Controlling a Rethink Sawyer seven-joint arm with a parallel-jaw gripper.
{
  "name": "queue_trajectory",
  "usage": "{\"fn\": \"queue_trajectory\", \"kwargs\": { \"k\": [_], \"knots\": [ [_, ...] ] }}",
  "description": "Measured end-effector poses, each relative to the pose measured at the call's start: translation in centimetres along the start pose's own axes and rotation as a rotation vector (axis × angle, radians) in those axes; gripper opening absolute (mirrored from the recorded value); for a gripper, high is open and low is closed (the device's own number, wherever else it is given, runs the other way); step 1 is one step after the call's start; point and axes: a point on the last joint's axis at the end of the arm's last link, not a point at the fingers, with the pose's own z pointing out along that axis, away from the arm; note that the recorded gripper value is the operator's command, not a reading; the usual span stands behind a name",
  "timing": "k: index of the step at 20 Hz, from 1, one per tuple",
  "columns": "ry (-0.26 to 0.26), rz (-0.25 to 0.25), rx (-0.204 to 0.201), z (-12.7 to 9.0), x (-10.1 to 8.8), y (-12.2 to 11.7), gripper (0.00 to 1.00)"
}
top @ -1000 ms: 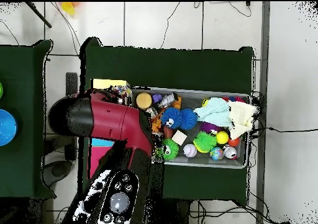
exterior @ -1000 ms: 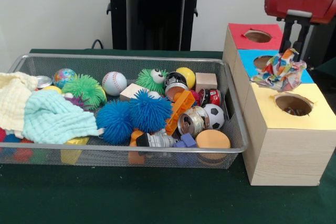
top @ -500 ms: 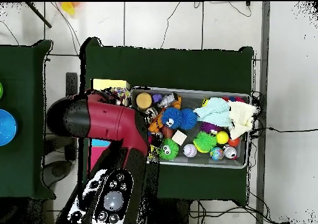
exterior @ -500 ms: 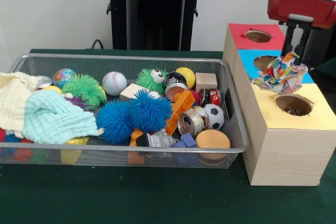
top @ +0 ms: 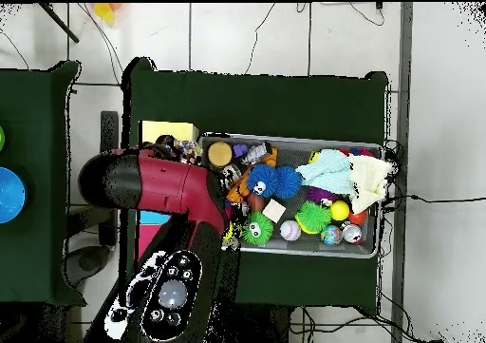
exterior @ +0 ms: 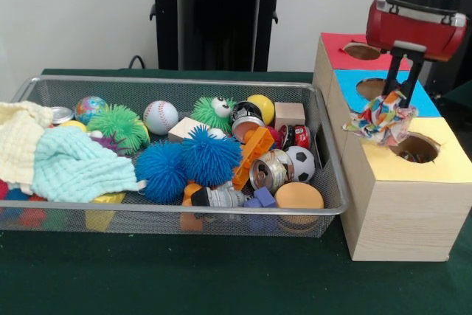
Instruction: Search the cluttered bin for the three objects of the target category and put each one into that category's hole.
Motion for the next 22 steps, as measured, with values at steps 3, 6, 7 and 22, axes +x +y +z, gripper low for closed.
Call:
{"fn": "queue_trajectory", "kwargs": {
  "k": [3,6,7,22],
  "knots": [
    [0.016,-0.007,0.007,1.0,0.8,0.4,0.0],
    [0.028,-0.015,0.01,1.8,1.7,1.0,0.0],
    [0.029,-0.016,0.01,1.8,1.7,1.1,0.0],
    [0.029,-0.019,-0.006,1.2,2.8,3.3,0.0]
  ]
}}
